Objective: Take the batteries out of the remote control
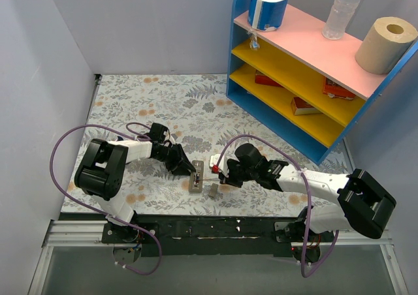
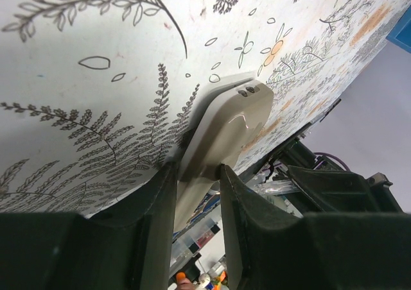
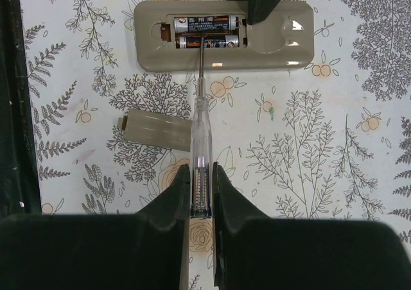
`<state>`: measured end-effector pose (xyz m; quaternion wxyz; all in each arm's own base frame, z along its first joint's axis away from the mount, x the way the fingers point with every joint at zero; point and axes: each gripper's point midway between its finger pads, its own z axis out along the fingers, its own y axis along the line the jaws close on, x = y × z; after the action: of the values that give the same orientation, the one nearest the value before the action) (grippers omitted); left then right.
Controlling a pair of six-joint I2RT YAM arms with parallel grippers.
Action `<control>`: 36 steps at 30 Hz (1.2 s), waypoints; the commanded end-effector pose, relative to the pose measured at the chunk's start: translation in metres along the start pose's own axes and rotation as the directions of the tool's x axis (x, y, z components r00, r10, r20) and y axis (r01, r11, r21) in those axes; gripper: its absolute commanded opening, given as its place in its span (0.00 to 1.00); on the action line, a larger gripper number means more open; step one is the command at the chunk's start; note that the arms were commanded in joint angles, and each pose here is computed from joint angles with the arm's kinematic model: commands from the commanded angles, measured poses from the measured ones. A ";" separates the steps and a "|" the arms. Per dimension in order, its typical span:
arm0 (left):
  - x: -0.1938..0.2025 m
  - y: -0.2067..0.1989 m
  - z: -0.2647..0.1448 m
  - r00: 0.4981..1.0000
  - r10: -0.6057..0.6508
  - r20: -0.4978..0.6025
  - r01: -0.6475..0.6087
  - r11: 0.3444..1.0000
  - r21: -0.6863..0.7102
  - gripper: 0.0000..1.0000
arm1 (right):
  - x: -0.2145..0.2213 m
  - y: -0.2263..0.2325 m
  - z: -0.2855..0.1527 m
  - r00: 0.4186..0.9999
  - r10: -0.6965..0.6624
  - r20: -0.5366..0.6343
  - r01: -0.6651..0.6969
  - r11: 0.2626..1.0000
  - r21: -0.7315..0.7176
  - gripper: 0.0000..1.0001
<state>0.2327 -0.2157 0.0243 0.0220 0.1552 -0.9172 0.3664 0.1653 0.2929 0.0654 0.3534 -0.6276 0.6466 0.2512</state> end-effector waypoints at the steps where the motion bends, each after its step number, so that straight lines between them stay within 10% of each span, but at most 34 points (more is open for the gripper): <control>1: -0.013 0.022 0.008 0.998 0.009 0.068 -0.002 0.994 -0.105 0.13 | 0.029 0.002 -0.005 0.994 0.072 -0.081 -0.071 0.997 0.020 0.01; 36: -0.014 0.021 0.008 0.998 0.006 0.063 0.001 0.994 -0.109 0.13 | 0.034 -0.017 0.003 0.991 0.039 -0.130 -0.037 0.999 0.023 0.01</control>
<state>0.2346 -0.2162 0.0239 0.0214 0.1554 -0.9173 0.3659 0.1759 0.2837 0.0418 0.3298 -0.6268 0.6632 0.2418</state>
